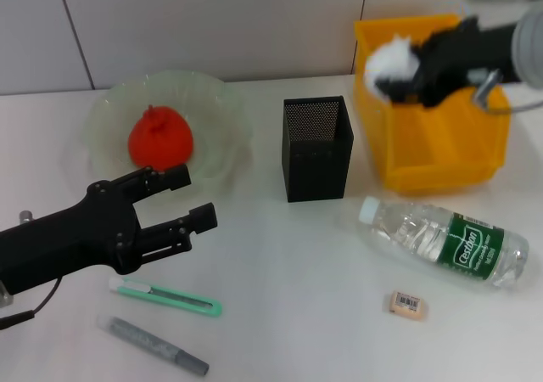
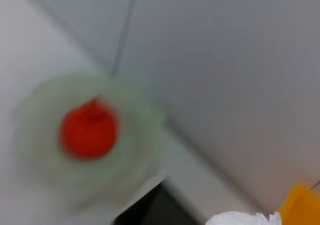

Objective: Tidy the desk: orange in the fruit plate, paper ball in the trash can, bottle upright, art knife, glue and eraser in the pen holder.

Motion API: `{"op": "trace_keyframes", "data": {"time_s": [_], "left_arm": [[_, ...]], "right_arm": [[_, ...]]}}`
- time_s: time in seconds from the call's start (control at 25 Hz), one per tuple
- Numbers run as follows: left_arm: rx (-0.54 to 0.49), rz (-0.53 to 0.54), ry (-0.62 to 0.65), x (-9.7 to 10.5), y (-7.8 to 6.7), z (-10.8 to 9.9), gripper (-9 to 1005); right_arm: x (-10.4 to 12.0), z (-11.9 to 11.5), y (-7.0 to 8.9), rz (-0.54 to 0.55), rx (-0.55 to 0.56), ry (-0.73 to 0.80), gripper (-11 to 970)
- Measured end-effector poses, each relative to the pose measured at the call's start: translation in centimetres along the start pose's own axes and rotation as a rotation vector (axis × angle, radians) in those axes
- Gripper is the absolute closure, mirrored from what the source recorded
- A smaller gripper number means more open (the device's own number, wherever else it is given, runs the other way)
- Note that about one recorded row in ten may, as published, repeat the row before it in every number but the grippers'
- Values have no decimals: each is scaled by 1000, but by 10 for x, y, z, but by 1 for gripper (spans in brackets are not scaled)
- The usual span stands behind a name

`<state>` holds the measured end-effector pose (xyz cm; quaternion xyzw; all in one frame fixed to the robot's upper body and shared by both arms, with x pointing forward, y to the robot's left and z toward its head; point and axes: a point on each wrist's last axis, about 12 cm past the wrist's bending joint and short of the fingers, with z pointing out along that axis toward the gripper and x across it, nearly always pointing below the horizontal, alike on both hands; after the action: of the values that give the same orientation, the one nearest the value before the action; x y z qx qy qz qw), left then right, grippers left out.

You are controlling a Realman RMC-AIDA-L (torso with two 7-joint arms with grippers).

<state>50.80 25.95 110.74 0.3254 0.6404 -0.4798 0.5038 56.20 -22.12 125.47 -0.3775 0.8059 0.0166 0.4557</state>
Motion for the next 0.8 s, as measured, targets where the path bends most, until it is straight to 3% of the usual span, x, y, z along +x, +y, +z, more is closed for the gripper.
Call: {"op": "trace_keyframes", "data": {"time_s": [0.16, 0.44, 0.8], "left_arm": [[9, -1, 2, 1, -1, 1, 212], [6, -6, 0, 1, -1, 1, 212], [7, -3, -2, 0, 0, 2, 212]], "right_arm": [[9, 4, -16, 40, 112, -82, 448], [43, 35, -34, 145, 192, -91, 449], [68, 59, -42, 199, 225, -81, 449]]}}
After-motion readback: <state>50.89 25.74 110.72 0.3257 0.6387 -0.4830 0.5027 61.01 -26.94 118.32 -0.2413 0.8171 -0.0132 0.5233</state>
